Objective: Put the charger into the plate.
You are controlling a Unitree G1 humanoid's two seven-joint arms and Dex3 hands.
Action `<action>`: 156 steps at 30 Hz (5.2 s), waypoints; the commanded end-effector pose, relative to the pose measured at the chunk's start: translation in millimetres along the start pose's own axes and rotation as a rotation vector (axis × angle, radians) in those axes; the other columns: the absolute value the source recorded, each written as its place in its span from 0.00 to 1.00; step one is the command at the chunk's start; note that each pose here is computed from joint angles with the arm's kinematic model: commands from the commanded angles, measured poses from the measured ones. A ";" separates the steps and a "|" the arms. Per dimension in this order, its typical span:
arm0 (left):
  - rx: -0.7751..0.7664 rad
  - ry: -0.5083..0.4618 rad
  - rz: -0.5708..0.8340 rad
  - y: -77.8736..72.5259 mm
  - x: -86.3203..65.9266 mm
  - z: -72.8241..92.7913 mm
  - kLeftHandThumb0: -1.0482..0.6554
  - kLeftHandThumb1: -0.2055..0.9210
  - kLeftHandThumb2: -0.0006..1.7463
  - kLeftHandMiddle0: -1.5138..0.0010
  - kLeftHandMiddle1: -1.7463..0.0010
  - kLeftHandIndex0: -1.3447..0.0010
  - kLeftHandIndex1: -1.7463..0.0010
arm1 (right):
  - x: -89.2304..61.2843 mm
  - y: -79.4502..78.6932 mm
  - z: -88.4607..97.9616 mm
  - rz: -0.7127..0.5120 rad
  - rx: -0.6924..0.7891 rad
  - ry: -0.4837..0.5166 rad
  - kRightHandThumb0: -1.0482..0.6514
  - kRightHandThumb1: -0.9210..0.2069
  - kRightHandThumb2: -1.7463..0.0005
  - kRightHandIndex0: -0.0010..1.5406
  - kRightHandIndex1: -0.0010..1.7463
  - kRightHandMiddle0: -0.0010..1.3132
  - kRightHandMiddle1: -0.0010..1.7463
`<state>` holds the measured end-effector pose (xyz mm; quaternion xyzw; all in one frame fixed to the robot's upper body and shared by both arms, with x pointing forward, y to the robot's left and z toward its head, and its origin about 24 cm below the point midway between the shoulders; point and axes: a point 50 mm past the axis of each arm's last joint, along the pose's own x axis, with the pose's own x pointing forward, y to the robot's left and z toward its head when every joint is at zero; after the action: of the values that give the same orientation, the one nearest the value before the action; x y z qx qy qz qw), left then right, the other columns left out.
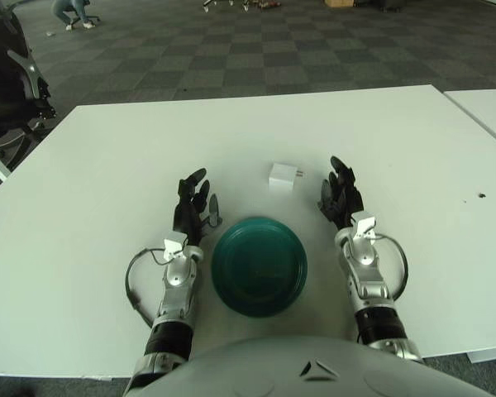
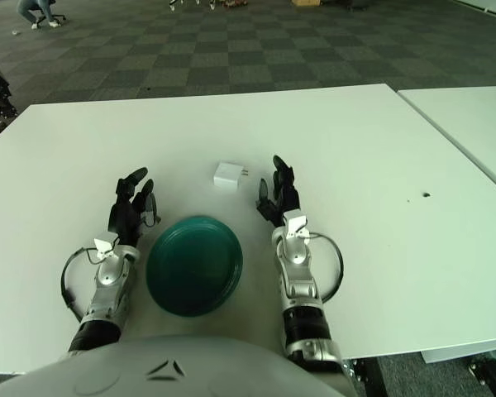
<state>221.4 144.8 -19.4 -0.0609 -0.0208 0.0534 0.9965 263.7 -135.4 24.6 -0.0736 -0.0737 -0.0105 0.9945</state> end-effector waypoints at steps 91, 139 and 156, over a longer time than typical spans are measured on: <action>0.008 0.208 0.025 -2.2 -20.8 -48.5 0.22 1.00 0.50 0.69 0.98 1.00 0.49 | 80.5 83.4 -19.3 0.589 -1.408 0.123 0.11 0.00 0.57 0.07 0.00 0.00 0.20; -0.081 0.259 0.042 -15.4 -24.2 -48.6 0.22 1.00 0.47 0.73 0.99 1.00 0.53 | -47.0 51.7 -125.2 0.959 -1.483 0.565 0.09 0.00 0.59 0.15 0.02 0.00 0.16; -0.098 0.280 0.059 -6.8 -31.6 -56.8 0.23 1.00 0.48 0.74 1.00 1.00 0.52 | -54.9 59.7 -126.5 0.975 -1.471 0.574 0.09 0.00 0.57 0.09 0.00 0.00 0.08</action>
<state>243.6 133.3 -18.6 -0.0731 -0.0259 0.0361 0.9963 351.3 -43.1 18.3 -0.7338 -0.0145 0.1757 0.6561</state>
